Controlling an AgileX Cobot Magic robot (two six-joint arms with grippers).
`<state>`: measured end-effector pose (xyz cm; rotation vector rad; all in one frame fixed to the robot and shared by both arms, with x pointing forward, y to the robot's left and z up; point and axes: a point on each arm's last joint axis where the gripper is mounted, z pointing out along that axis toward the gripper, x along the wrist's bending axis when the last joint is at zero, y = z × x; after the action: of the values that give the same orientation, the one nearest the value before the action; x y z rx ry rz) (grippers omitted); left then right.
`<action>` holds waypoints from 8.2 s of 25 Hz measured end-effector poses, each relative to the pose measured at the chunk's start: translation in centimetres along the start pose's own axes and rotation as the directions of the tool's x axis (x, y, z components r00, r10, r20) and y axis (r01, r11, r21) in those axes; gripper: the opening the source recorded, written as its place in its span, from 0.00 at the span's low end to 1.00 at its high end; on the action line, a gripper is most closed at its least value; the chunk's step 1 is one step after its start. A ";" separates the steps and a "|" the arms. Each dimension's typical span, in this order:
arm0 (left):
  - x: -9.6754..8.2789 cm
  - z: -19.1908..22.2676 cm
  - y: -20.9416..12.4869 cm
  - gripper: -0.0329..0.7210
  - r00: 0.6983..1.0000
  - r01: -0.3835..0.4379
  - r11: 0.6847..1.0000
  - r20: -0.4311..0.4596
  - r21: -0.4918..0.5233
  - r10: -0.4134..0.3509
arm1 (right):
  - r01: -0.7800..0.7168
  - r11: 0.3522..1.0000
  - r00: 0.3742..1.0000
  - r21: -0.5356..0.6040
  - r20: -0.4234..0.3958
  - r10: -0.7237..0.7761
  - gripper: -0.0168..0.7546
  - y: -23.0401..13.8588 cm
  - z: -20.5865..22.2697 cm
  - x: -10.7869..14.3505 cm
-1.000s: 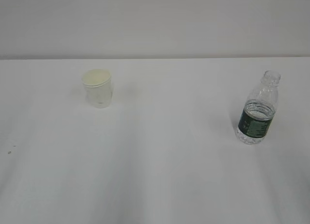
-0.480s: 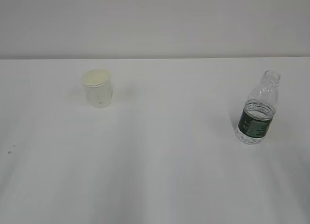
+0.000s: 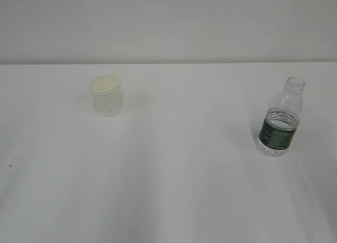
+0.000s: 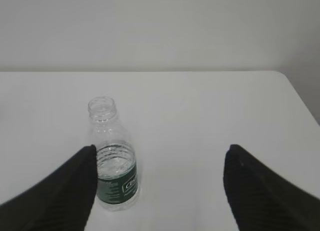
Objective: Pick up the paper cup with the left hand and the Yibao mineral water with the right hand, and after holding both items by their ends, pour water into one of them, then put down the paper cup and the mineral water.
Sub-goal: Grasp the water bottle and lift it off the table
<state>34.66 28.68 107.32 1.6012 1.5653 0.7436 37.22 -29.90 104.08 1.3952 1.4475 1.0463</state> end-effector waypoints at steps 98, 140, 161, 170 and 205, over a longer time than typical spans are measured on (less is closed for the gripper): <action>0.8 10.7 -2.2 0.83 0.999 0.031 0.995 -0.021 -0.099 -0.034 | -0.016 0.996 0.975 -0.090 -0.222 -0.004 0.79 -8.8 5.8 4.0; -0.2 11.9 -9.8 0.76 0.990 -0.040 0.962 0.122 -0.269 0.075 | -0.035 0.999 0.981 0.007 -0.189 0.036 0.79 -11.5 6.6 3.8; 0.0 15.2 -12.2 0.79 0.991 -0.035 0.989 0.126 -0.141 0.053 | -0.050 0.999 0.985 0.008 -0.166 0.051 0.79 -11.5 6.7 3.6; 0.0 15.2 -12.2 0.82 0.991 -0.033 0.989 0.127 -0.143 0.051 | -0.044 0.998 0.987 0.034 -0.153 0.049 0.79 -12.0 7.0 3.5; 0.0 15.2 -12.2 0.83 0.991 -0.025 0.989 0.128 -0.144 0.044 | -0.036 0.997 0.989 0.074 -0.139 0.046 0.79 -12.4 12.2 4.4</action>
<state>40.63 26.27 88.93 1.5434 1.3633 0.7362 45.19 -25.72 88.53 1.4315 1.5768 1.1488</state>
